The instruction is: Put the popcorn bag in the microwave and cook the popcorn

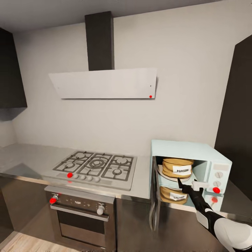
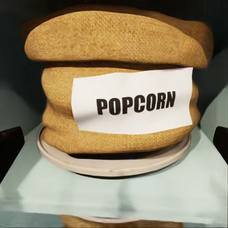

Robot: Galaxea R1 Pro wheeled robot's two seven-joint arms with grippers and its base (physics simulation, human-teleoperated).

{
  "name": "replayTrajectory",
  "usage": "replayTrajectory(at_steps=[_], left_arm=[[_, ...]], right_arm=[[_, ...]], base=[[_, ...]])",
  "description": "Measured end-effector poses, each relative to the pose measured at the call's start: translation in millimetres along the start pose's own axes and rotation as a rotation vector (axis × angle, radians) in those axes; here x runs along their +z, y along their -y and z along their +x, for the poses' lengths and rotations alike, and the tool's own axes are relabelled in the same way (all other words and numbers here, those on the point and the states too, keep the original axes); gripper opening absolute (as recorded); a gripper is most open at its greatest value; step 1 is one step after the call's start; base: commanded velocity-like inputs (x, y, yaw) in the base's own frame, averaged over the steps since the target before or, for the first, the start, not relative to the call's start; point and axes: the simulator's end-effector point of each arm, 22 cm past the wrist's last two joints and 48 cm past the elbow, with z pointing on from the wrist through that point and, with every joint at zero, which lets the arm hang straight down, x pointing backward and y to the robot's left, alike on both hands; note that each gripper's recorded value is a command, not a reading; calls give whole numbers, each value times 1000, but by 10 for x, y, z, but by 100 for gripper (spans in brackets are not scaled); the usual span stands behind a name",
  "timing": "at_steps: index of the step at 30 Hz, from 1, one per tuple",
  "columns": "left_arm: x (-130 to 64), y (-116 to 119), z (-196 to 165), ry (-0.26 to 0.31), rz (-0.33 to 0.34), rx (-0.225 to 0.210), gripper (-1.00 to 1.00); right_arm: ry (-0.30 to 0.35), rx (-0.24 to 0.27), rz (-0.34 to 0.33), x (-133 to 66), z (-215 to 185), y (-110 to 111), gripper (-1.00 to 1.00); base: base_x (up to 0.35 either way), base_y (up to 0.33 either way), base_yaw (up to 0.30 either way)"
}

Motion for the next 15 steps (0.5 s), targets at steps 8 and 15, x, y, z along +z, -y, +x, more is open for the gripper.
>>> replayTrajectory(at_steps=[8,15], left_arm=[[1,0,-3,1,0,0,100],[1,-1,-5,1,0,0,100]], right_arm=[[0,1,3,2,0,6,100],[-2,3,9,1,5,18,100]], base=[[-258,10,0],[-292,73,0]])
